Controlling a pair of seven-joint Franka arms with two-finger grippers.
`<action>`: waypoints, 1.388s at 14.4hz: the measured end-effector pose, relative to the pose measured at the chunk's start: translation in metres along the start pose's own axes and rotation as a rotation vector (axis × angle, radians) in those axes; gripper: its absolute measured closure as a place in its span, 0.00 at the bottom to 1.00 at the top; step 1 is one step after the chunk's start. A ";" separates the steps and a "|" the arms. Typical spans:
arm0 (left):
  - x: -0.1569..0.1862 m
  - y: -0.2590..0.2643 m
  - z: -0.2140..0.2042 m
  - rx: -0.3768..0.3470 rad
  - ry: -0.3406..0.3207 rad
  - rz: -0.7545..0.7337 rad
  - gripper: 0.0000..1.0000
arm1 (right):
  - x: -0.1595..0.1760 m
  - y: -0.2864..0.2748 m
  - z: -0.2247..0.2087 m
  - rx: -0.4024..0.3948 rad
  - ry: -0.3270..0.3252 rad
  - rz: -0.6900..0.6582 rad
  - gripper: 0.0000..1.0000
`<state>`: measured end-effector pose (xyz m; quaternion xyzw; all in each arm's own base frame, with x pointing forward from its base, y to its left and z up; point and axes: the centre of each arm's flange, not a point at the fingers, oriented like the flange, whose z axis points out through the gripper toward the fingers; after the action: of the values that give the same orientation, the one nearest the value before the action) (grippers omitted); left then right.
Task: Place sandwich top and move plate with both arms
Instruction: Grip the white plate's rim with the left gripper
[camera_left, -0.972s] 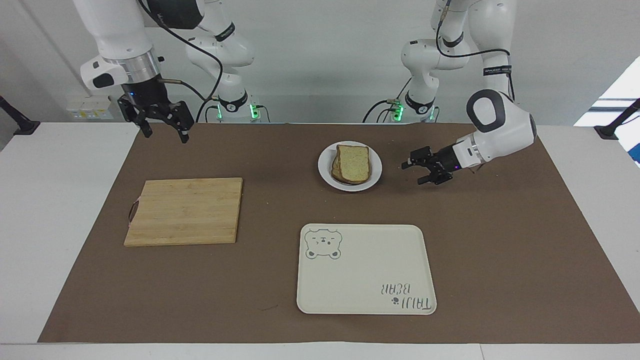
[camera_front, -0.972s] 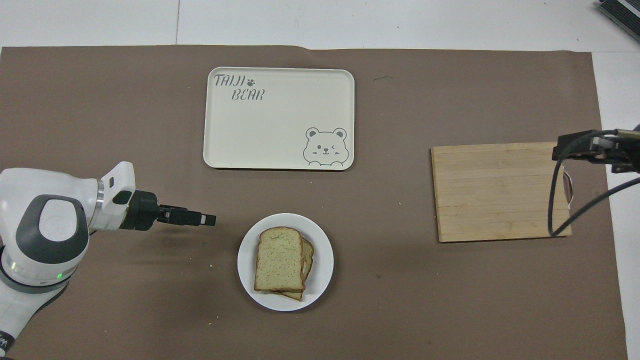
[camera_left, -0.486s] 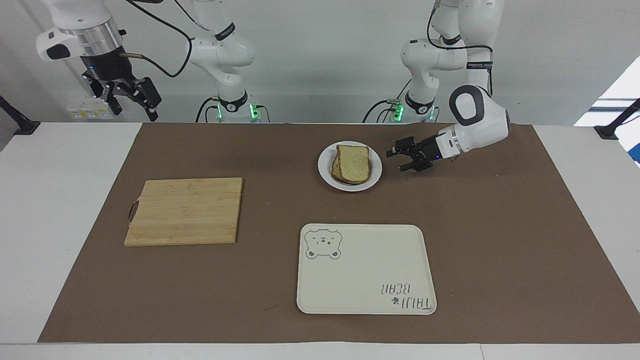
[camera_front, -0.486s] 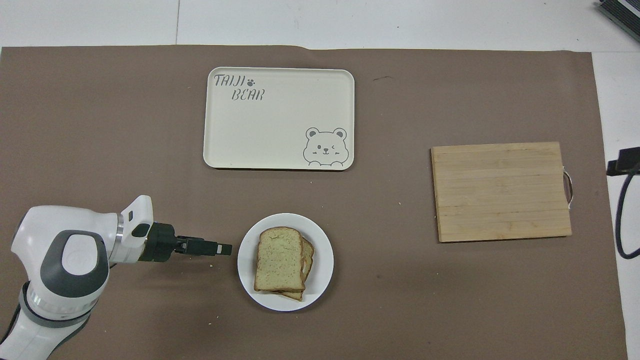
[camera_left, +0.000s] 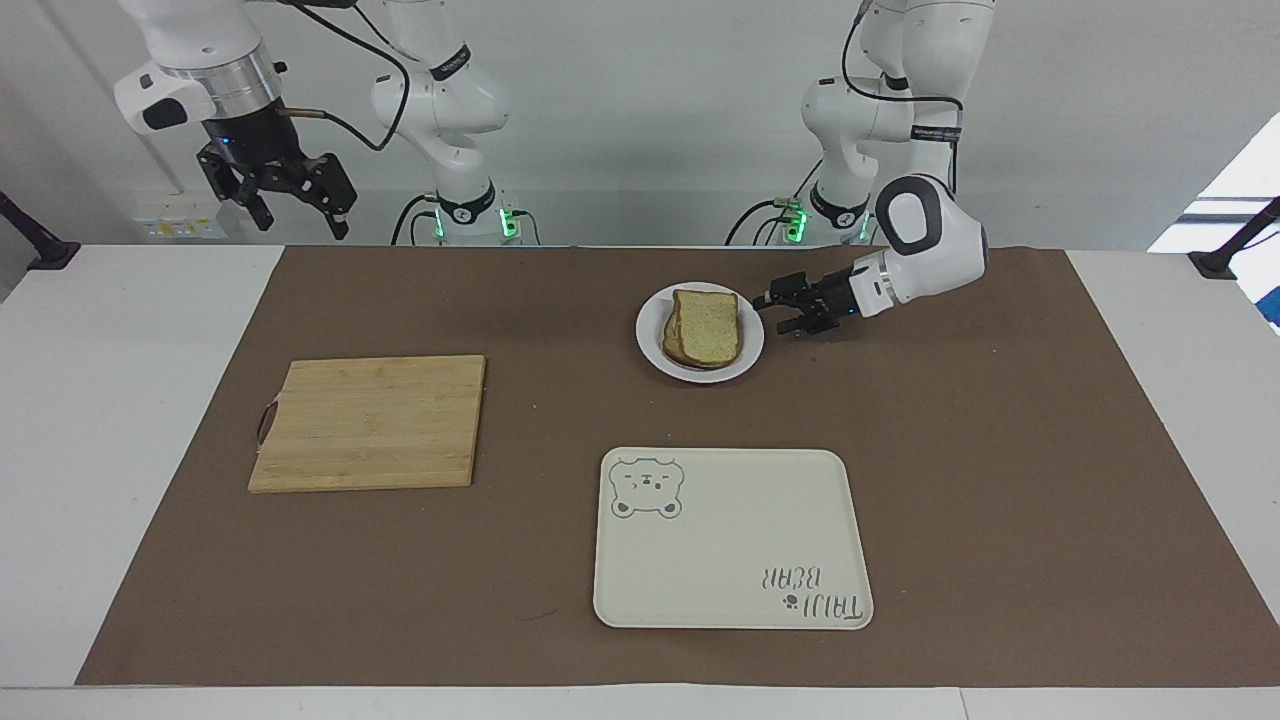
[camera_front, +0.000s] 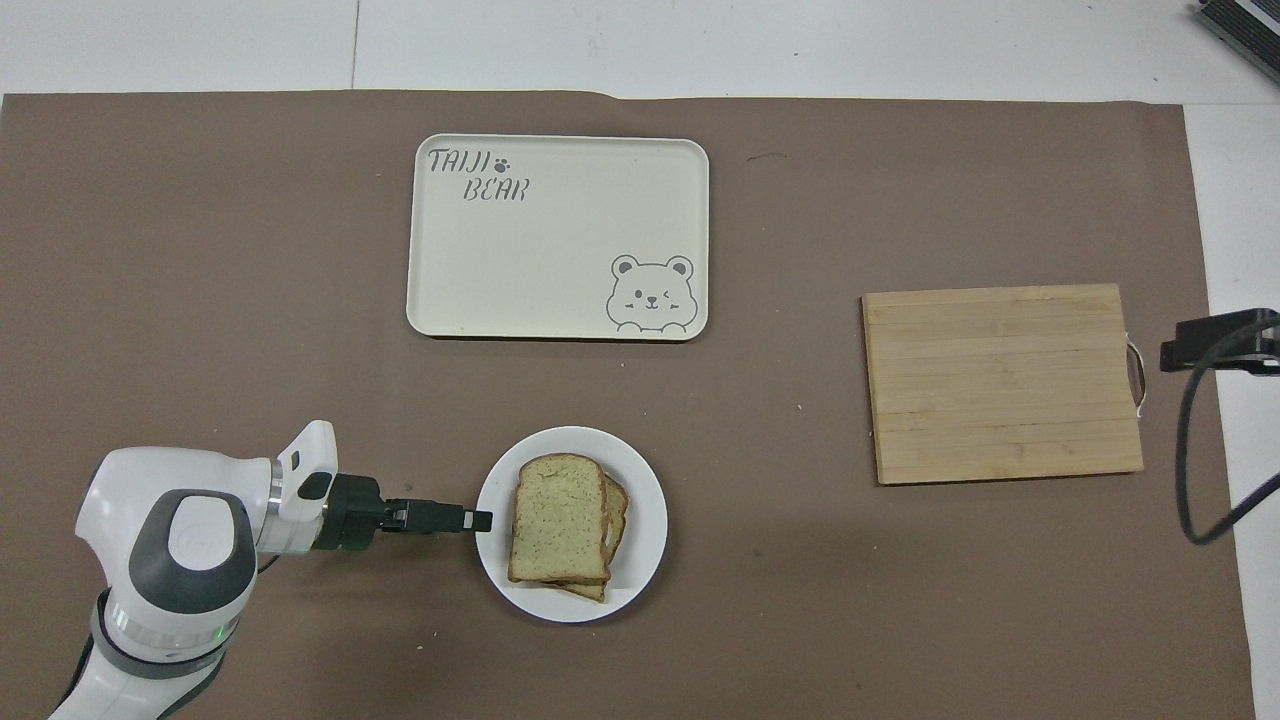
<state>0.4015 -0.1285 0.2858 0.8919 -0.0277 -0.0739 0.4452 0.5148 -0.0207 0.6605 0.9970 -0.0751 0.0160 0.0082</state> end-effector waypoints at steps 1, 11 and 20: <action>0.000 -0.003 0.003 -0.006 0.003 -0.013 0.32 | 0.000 -0.002 0.001 0.000 -0.001 -0.004 0.00; -0.003 -0.018 0.012 0.012 0.000 -0.048 0.48 | 0.001 0.008 0.005 0.000 -0.010 -0.014 0.00; -0.012 -0.020 0.038 -0.008 0.000 -0.090 0.96 | -0.001 0.009 0.007 -0.002 -0.021 -0.012 0.00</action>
<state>0.3831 -0.1448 0.2488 0.8905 0.0128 -0.0941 0.4451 0.5125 -0.0299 0.6539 0.9975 -0.0695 0.0055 0.0087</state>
